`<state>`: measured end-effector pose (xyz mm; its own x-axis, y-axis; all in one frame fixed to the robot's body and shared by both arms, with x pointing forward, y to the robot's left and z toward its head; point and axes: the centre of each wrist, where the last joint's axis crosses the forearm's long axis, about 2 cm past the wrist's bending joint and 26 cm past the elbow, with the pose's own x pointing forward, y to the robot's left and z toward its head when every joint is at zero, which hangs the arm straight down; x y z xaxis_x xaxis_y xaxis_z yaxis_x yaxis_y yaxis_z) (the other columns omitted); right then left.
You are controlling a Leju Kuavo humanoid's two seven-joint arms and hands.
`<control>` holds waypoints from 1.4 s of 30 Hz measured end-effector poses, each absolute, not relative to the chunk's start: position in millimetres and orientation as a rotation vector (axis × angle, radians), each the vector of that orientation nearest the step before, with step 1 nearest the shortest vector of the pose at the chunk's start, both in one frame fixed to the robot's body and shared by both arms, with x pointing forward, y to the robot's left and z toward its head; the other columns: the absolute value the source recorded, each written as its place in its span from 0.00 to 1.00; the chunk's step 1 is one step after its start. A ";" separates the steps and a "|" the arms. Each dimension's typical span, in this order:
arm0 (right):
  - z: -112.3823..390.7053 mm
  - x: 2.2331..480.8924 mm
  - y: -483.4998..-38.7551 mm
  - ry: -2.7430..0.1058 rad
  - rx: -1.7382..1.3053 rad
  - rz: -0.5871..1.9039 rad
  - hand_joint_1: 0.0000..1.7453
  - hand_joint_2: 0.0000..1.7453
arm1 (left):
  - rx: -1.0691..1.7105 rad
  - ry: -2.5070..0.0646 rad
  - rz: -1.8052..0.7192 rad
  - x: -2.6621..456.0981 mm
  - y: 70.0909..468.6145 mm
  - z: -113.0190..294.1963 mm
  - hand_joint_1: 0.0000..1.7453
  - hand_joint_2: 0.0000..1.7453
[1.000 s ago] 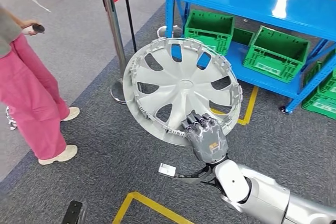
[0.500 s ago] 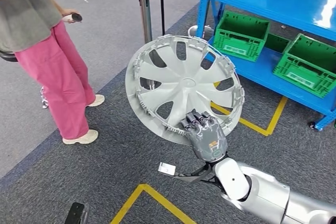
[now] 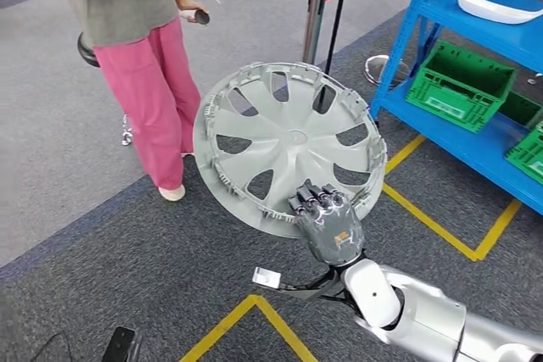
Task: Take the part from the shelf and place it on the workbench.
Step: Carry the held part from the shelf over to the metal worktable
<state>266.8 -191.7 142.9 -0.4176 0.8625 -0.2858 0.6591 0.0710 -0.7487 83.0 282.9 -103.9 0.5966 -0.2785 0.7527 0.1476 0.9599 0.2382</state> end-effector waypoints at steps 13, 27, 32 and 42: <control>144.3 252.8 -193.7 -2.076 -1.529 1.299 1.00 1.00 | 0.151 -0.848 -0.327 73.8 286.8 -105.6 0.00 0.00; 151.5 253.2 -195.6 -2.117 -1.531 1.284 1.00 1.00 | 0.157 -0.811 -0.377 73.3 294.7 -105.9 0.00 0.00; 152.9 254.3 -196.2 -2.117 -1.539 1.289 1.00 1.00 | 0.168 -0.797 -0.386 72.7 300.0 -105.9 0.00 0.00; 159.1 254.3 -209.7 -2.055 -1.585 1.275 1.00 1.00 | 0.187 -0.737 -0.475 70.8 318.6 -105.7 0.00 0.00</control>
